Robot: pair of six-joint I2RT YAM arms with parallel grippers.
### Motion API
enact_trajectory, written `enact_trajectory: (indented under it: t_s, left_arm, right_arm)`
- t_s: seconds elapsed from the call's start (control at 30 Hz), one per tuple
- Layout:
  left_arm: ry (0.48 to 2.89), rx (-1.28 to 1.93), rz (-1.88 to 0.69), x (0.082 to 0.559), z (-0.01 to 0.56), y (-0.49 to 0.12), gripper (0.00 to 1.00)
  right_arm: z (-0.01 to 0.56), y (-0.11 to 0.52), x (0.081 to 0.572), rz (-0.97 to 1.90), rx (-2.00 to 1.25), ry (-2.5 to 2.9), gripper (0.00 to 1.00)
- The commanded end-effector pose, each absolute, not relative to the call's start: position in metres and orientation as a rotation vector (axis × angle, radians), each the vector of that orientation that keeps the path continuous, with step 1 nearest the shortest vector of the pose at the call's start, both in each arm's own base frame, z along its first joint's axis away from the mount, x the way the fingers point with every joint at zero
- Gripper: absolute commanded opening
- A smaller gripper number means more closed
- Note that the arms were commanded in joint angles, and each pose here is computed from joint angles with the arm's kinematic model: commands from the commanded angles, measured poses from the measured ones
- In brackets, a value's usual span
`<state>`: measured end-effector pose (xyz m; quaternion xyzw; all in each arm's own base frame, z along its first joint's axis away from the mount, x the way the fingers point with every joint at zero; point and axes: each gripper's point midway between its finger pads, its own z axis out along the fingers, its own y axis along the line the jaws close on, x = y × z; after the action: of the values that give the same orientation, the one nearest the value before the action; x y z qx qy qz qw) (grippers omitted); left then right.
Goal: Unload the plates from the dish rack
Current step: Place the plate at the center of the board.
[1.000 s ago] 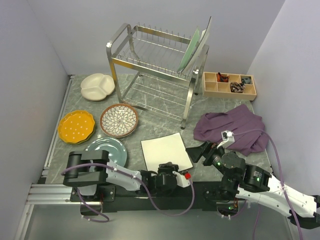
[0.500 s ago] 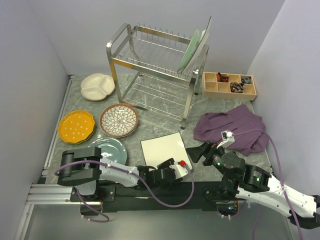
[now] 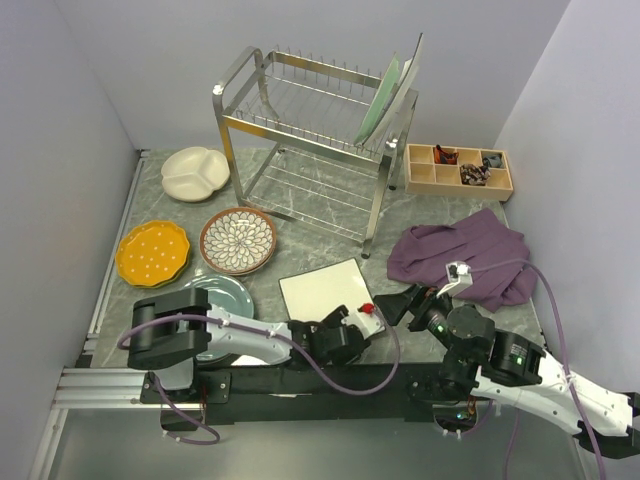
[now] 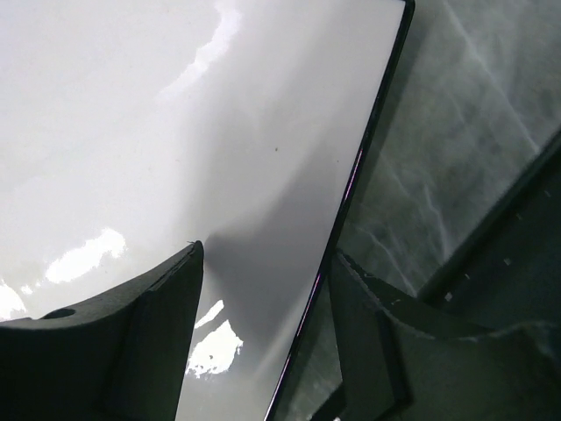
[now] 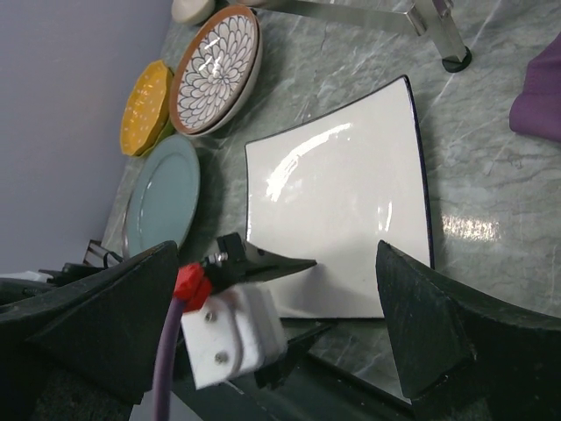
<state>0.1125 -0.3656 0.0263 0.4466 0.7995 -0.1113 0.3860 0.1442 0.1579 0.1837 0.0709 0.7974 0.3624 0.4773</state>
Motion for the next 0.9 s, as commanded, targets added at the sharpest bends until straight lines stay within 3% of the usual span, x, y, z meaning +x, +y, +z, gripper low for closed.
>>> enact_trajectory:
  t_s: [0.0,0.37,0.87]
  left_arm:
    - [2.168,1.066,-0.070,0.136,0.005,-0.328,0.63]
    - [2.231,0.803,-0.231,0.153,0.017,-0.320,0.63]
    - [2.194,0.744,-0.249,0.205,0.030,-0.353,0.60]
  right_arm:
    - [0.194,0.152,0.147,0.888,0.196,1.906,1.00]
    - [0.174,0.166,0.148,0.873,0.184,1.969,0.99]
    - [0.183,0.163,0.147,0.901,0.199,1.942,0.99]
